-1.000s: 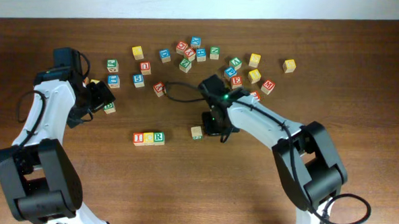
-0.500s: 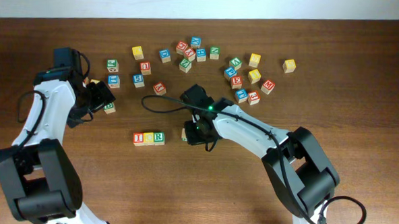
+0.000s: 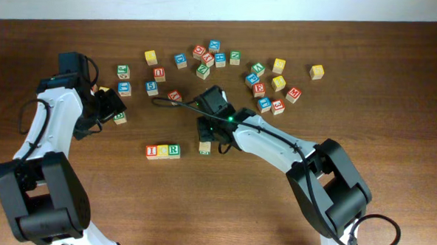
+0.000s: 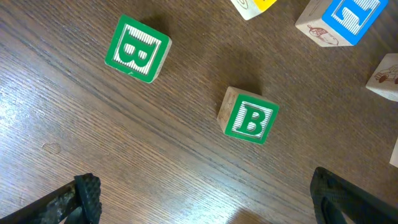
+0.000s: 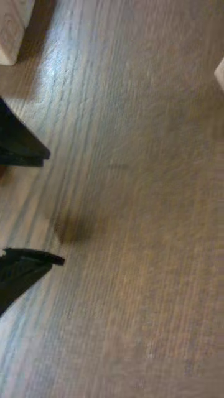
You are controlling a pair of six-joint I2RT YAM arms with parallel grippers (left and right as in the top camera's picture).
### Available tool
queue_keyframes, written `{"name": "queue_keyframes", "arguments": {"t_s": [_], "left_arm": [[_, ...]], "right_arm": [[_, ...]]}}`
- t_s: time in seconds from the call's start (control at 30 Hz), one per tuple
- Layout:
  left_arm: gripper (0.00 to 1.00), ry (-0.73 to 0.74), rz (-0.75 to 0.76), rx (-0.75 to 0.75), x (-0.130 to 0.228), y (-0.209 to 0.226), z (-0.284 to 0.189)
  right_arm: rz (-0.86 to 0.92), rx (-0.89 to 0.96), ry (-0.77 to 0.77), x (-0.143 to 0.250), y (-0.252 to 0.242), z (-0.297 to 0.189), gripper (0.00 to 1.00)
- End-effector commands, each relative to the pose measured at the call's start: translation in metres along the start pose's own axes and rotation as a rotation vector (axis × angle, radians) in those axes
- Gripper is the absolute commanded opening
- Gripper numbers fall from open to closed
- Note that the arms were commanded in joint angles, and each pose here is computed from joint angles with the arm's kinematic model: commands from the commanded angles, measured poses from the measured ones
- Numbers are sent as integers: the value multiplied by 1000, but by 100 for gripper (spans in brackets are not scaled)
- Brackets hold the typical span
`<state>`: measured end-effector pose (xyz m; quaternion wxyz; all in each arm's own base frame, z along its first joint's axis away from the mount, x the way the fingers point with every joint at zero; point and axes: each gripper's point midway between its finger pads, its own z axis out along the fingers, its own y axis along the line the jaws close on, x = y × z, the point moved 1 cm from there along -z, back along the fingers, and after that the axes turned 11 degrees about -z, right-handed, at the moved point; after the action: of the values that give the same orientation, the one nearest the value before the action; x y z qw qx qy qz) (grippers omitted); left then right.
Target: Spell out ICRA
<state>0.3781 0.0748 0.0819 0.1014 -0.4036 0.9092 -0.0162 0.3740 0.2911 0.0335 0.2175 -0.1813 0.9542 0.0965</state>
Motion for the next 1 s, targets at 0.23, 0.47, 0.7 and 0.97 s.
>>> {"name": "queue_keyframes", "arguments": {"t_s": [0.23, 0.47, 0.7, 0.97], "left_arm": [[99, -3, 7, 3, -2, -2, -1], [99, -3, 7, 3, -2, -2, -1], [99, -3, 7, 3, -2, -2, -1], [99, -3, 7, 3, -2, -2, -1]], "right_arm": [[5, -118, 73, 16, 19, -4, 46], [9, -67, 153, 35, 8, -5, 47], [106, 178, 225, 52, -51, -11, 53], [164, -126, 194, 33, -13, -7, 62]]}}
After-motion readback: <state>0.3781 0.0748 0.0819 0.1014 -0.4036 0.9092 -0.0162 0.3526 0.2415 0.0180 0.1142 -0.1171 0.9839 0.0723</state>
